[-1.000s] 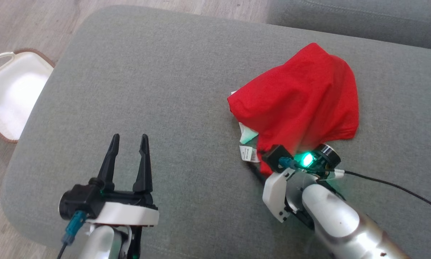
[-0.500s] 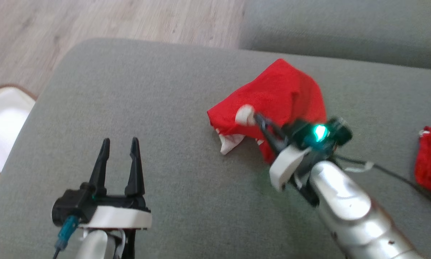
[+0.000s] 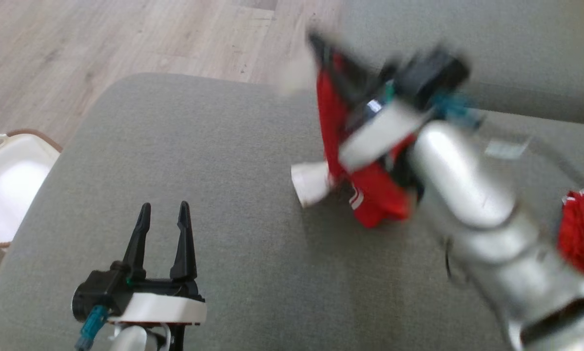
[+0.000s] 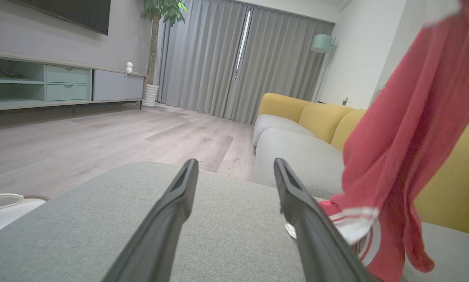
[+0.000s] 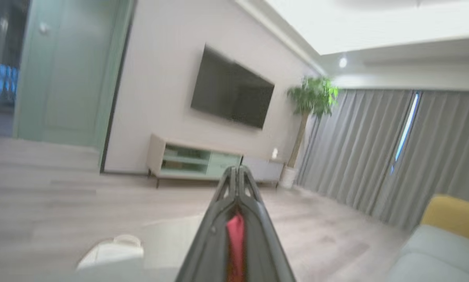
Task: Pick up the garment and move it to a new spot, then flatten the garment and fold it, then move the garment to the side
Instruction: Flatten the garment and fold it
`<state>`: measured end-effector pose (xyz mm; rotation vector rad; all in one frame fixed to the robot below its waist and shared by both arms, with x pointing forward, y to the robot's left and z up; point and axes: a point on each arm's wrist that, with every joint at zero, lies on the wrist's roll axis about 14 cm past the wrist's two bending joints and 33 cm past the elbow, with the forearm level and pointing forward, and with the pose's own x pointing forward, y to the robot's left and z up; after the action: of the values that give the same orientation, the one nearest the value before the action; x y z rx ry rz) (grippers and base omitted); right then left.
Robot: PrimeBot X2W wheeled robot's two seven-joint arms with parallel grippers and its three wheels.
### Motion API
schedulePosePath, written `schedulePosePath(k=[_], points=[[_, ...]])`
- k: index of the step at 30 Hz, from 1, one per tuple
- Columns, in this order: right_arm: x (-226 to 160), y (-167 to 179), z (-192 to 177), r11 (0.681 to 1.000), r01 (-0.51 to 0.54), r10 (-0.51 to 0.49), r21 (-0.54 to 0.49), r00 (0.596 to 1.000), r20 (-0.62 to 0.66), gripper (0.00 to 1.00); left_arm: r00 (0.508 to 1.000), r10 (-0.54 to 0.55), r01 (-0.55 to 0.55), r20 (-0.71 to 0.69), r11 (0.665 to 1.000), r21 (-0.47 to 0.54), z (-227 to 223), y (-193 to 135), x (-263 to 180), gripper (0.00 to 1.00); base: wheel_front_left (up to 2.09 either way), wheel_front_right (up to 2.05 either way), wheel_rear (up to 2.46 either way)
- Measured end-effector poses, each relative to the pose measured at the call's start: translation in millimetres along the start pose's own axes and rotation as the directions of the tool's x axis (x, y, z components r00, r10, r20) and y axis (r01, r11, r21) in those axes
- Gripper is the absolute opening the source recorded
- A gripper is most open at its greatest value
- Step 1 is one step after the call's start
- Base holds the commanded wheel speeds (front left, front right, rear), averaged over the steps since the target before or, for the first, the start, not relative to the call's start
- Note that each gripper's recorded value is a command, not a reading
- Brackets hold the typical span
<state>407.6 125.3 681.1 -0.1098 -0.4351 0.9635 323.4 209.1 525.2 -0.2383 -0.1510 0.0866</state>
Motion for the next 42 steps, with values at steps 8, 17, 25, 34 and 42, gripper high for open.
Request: schedulePosePath(k=[8,17,25,34,42], points=[[24,-99,137,0.977,0.212,-0.204,0.016,0.916,0.346,0.00,1.000,0.009,-0.009,0.012,1.000,0.000,4,3,-2,1.00,0.00,0.00,0.00],[-74,-219,-21,0.850,0.520,-0.526,-0.080,0.839,-0.136,0.00,1.000,-0.001,0.001,-0.017,1.000,-0.010,-5,-2,5,1.00,0.00,0.00,0.00],[-182,-244,-137,0.774,0.594,-0.615,-0.218,0.626,-0.480,1.00,0.997,-0.042,0.040,-0.070,0.999,-0.026,-23,-16,15,1.00,0.00,0.00,0.00],[-140,-207,-104,0.820,0.544,-0.572,-0.179,0.759,-0.311,1.00,0.989,-0.137,0.135,-0.057,0.990,-0.040,-23,-46,37,1.00,0.00,0.00,0.00],[-167,-153,-71,0.814,0.576,-0.581,-0.080,0.800,-0.152,1.00,0.974,-0.221,0.218,-0.045,0.974,-0.053,-22,-75,49,1.00,0.00,0.00,0.00]])
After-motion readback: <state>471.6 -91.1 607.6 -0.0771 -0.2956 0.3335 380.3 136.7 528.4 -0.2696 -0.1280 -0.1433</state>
